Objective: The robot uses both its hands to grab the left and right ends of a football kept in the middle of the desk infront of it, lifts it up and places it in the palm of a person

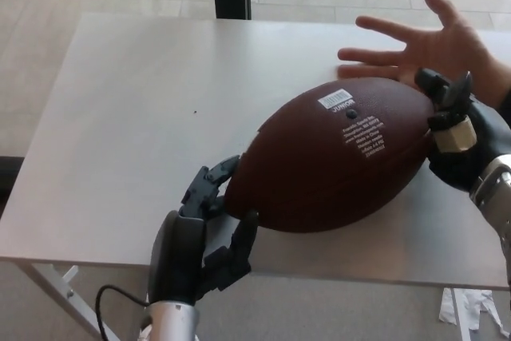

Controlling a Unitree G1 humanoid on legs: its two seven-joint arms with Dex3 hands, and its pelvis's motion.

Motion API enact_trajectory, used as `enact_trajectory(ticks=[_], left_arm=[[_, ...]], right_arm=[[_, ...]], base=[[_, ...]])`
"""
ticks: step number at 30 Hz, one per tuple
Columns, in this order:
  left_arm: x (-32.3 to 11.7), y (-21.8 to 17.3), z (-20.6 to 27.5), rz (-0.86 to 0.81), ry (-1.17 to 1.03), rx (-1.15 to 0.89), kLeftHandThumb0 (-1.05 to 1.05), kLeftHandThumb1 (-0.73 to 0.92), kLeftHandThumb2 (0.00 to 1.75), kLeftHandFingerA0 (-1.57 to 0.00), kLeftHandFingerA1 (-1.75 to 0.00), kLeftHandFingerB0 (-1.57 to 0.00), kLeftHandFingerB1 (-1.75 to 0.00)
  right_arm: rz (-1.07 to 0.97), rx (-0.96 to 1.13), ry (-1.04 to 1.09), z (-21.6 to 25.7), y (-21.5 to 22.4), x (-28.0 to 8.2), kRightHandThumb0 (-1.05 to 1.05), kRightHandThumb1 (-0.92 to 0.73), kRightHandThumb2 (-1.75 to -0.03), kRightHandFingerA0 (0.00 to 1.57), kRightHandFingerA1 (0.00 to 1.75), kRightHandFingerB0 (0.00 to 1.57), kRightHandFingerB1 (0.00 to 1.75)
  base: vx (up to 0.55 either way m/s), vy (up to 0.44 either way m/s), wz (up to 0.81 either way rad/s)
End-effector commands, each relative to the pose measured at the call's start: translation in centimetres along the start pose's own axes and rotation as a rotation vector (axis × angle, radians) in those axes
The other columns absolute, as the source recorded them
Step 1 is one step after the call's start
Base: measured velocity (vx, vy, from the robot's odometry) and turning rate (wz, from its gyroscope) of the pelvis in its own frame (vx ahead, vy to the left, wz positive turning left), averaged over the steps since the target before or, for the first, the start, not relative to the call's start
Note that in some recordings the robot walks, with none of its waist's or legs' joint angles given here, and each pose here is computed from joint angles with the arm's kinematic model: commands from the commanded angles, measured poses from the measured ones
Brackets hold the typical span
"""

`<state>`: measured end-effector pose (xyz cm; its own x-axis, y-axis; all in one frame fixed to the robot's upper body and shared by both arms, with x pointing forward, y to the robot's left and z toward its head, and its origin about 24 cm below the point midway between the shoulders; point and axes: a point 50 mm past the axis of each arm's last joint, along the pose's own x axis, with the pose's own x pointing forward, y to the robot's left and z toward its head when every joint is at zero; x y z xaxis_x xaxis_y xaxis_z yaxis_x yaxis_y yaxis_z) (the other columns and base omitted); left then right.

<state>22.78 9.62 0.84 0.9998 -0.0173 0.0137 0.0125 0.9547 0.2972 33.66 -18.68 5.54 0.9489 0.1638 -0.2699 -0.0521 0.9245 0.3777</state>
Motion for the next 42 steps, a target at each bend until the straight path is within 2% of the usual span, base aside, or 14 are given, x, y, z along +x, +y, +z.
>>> enact_trajectory(ticks=[1, 2, 5, 6, 10, 20, 21, 22, 26, 29, 36, 37, 41, 42], left_arm=[[1.8, 0.0, -0.2, 0.012, 0.180, -0.151, -0.89, 0.92, 0.86, -0.44, -0.59, -0.11, -0.32], [2.2, 0.2, 0.1, 0.028, 0.197, -0.224, -0.90, 0.81, 1.17, -0.41, -0.65, -0.12, -0.41], [2.9, 0.5, 0.5, 0.040, 0.222, -0.296, -0.93, 0.92, 0.76, -0.44, -0.61, -0.16, -0.31], [3.3, 0.6, 0.7, 0.052, 0.227, -0.338, -0.89, 0.78, 1.18, -0.49, -0.70, -0.12, -0.42], [4.2, 0.7, 1.0, 0.072, 0.239, -0.408, -0.95, 0.92, 0.79, -0.54, -0.65, -0.19, -0.33], [5.5, 0.8, 2.7, 0.026, 0.215, -0.483, -0.92, 0.80, 1.18, -0.52, -0.71, -0.10, -0.32], [5.5, 0.8, 2.7, 0.019, 0.217, -0.480, -0.94, 0.92, 0.79, -0.56, -0.70, -0.09, -0.25], [5.6, 0.8, 2.8, 0.015, 0.226, -0.487, -0.92, 0.79, 1.18, -0.57, -0.76, -0.09, -0.30], [5.4, 0.1, 2.7, -0.076, 0.234, -0.452, -0.95, 0.81, 1.16, -0.63, -0.91, -0.05, -0.28], [5.3, -0.3, 2.6, -0.112, 0.242, -0.443, -0.93, 0.80, 1.17, -0.62, -0.91, -0.07, -0.33], [4.7, -0.9, 2.1, -0.166, 0.273, -0.440, -0.99, 0.92, 0.77, -0.63, -0.97, -0.15, -0.28], [4.6, -1.0, 2.0, -0.172, 0.277, -0.425, -0.98, 0.81, 1.21, -0.63, -0.94, -0.06, -0.38], [4.4, -1.3, 1.7, -0.204, 0.291, -0.432, -1.04, 0.91, 0.80, -0.62, -1.16, -0.20, -0.30], [4.3, -1.4, 1.6, -0.215, 0.293, -0.433, -1.02, 0.92, 0.77, -0.60, -1.20, -0.22, -0.30]], right_arm=[[0.160, -0.023, -0.029, 2.2, 1.6, 0.0, -1.05, -0.92, -0.83, 0.66, 0.53, 0.18, 0.29], [0.178, -0.037, -0.020, 2.2, 1.7, -0.2, -1.05, -0.92, -0.82, 0.70, 0.54, 0.20, 0.29], [0.198, -0.069, -0.012, 2.3, 1.6, -0.6, -1.05, -0.92, -0.82, 0.68, 0.56, 0.18, 0.30], [0.217, -0.115, 0.004, 2.0, 1.3, -1.0, -1.04, -0.92, -0.81, 0.70, 0.55, 0.15, 0.29], [0.236, -0.138, 0.013, 1.2, 1.0, -1.8, -1.04, -0.78, -1.21, 0.67, 0.67, 0.04, 0.24], [0.261, -0.068, -0.035, 0.5, 1.5, -2.6, -0.96, -0.74, -1.15, 0.70, 0.67, 0.03, 0.28], [0.263, -0.080, -0.034, 0.4, 1.6, -2.7, -0.96, -0.74, -1.15, 0.73, 0.67, 0.01, 0.24], [0.271, -0.088, -0.034, 0.4, 1.7, -2.7, -0.97, -0.74, -1.15, 0.75, 0.68, 0.01, 0.21], [0.307, -0.115, -0.035, 0.4, 1.6, -2.7, -0.92, -0.69, -1.18, 0.96, 0.73, 0.07, 0.14], [0.299, -0.139, -0.043, 0.4, 1.6, -2.7, -0.97, -0.92, -0.68, 0.91, 0.67, 0.12, 0.25], [0.259, -0.158, -0.067, 0.5, 1.9, -2.5, -0.96, -0.88, -0.67, 0.77, 0.84, 0.33, 0.38], [0.256, -0.156, -0.074, 0.7, 2.1, -2.2, -1.00, -0.73, -0.79, 0.76, 0.84, 0.34, 0.46], [0.265, -0.177, -0.079, 1.0, 2.9, -2.1, -0.96, -0.84, -0.65, 0.79, 0.68, 0.17, 0.32], [0.271, -0.180, -0.078, 0.9, 3.1, -2.1, -0.94, -0.65, -1.07, 0.77, 0.73, 0.06, 0.37]], base=[[0.00, 0.000, 0.00], [0.00, 0.000, 0.00], [0.00, 0.000, 0.00], [0.00, 0.000, 0.00], [0.00, 0.000, 0.00], [0.00, 0.000, 0.00], [0.00, 0.000, 0.00], [0.00, 0.000, 0.00], [0.00, 0.000, 0.00], [0.00, 0.000, 0.00], [0.00, 0.000, 0.00], [0.00, 0.000, 0.00], [0.00, 0.000, 0.00], [0.00, 0.000, 0.00]])
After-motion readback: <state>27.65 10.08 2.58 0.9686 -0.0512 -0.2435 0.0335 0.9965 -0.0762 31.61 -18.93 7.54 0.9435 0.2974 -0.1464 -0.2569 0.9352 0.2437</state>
